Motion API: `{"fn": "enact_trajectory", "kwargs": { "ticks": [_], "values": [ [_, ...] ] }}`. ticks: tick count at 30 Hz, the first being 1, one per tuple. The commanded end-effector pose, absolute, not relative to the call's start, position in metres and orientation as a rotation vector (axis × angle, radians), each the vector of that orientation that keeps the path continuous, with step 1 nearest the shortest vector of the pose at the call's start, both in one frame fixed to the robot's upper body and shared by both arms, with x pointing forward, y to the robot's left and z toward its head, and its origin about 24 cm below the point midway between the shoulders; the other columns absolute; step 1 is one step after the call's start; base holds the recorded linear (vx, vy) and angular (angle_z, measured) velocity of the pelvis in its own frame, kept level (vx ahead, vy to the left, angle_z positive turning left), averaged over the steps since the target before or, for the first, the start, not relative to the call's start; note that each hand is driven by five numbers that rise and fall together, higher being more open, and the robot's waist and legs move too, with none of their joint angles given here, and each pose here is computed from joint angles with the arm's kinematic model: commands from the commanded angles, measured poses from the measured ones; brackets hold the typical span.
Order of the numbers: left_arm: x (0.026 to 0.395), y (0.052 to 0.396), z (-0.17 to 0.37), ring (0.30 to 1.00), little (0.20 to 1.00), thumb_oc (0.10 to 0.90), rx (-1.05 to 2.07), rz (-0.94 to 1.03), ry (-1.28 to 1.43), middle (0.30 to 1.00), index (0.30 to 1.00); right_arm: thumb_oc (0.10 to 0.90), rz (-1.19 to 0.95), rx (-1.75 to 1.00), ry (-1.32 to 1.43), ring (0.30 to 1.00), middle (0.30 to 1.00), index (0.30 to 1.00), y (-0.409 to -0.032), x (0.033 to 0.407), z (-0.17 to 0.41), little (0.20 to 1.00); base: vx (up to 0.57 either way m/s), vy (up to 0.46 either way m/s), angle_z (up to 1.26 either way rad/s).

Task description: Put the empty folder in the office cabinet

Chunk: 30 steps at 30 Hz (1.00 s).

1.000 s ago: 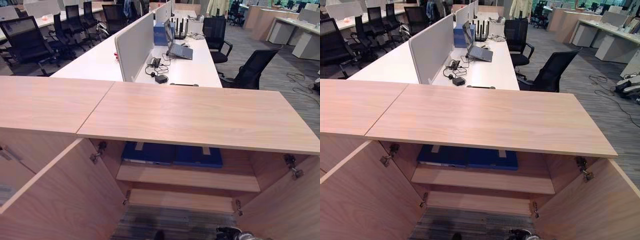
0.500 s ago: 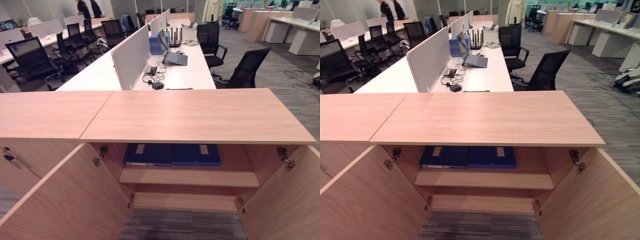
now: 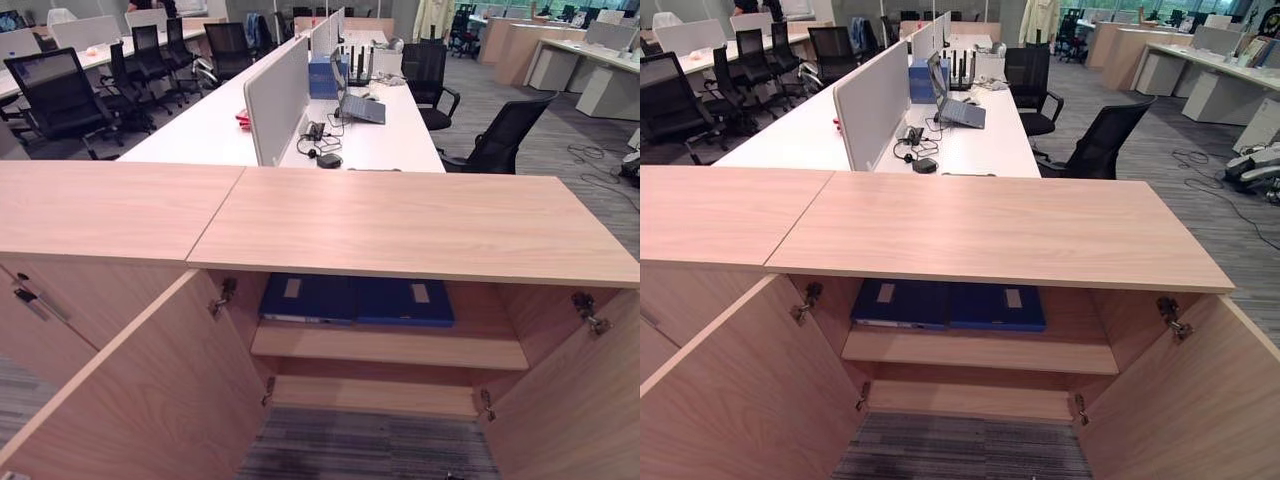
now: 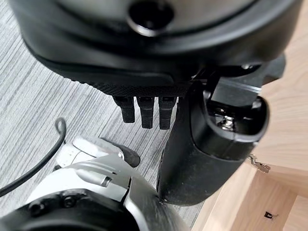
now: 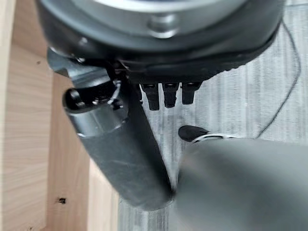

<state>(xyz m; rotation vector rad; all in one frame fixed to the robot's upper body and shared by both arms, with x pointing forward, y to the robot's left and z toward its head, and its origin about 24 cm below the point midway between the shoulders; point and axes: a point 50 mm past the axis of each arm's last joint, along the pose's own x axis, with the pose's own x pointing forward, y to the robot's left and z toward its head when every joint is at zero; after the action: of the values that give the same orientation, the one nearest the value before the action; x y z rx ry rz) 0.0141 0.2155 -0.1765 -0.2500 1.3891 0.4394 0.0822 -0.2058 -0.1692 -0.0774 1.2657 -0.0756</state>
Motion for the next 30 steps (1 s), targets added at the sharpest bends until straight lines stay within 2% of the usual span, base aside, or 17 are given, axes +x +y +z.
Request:
{"fn": "enact_trajectory", "kwargs": {
  "ticks": [1, 11, 24, 30],
  "values": [
    [0.025, 0.182, -0.181, 0.900, 0.900, 0.800, -0.273, 0.338, 1.414, 0.900, 0.900, 0.800, -0.007, -0.115, 1.200, 0.900, 0.900, 0.900, -0.189, 0.100, -0.167, 0.900, -0.01, 0.032, -0.12],
    [0.044, 0.176, -0.180, 0.900, 0.900, 0.800, -0.168, 0.221, 1.383, 0.900, 0.900, 0.800, -0.010, -0.137, 1.187, 0.900, 0.900, 0.900, -0.193, 0.097, -0.166, 0.900, 0.00, 0.005, -0.01],
    [0.036, 0.175, -0.181, 0.900, 0.900, 0.800, -0.225, 0.277, 1.413, 0.900, 0.900, 0.800, 0.013, -0.130, 1.188, 0.900, 0.900, 0.900, -0.179, 0.109, -0.166, 0.900, 0.01, 0.012, -0.07],
    [0.060, 0.177, -0.178, 0.900, 0.900, 0.800, -0.159, 0.236, 1.334, 0.900, 0.900, 0.800, 0.011, -0.137, 1.192, 0.900, 0.900, 0.900, -0.178, 0.112, -0.166, 0.900, 0.00, 0.009, 0.01]
  ]
}}
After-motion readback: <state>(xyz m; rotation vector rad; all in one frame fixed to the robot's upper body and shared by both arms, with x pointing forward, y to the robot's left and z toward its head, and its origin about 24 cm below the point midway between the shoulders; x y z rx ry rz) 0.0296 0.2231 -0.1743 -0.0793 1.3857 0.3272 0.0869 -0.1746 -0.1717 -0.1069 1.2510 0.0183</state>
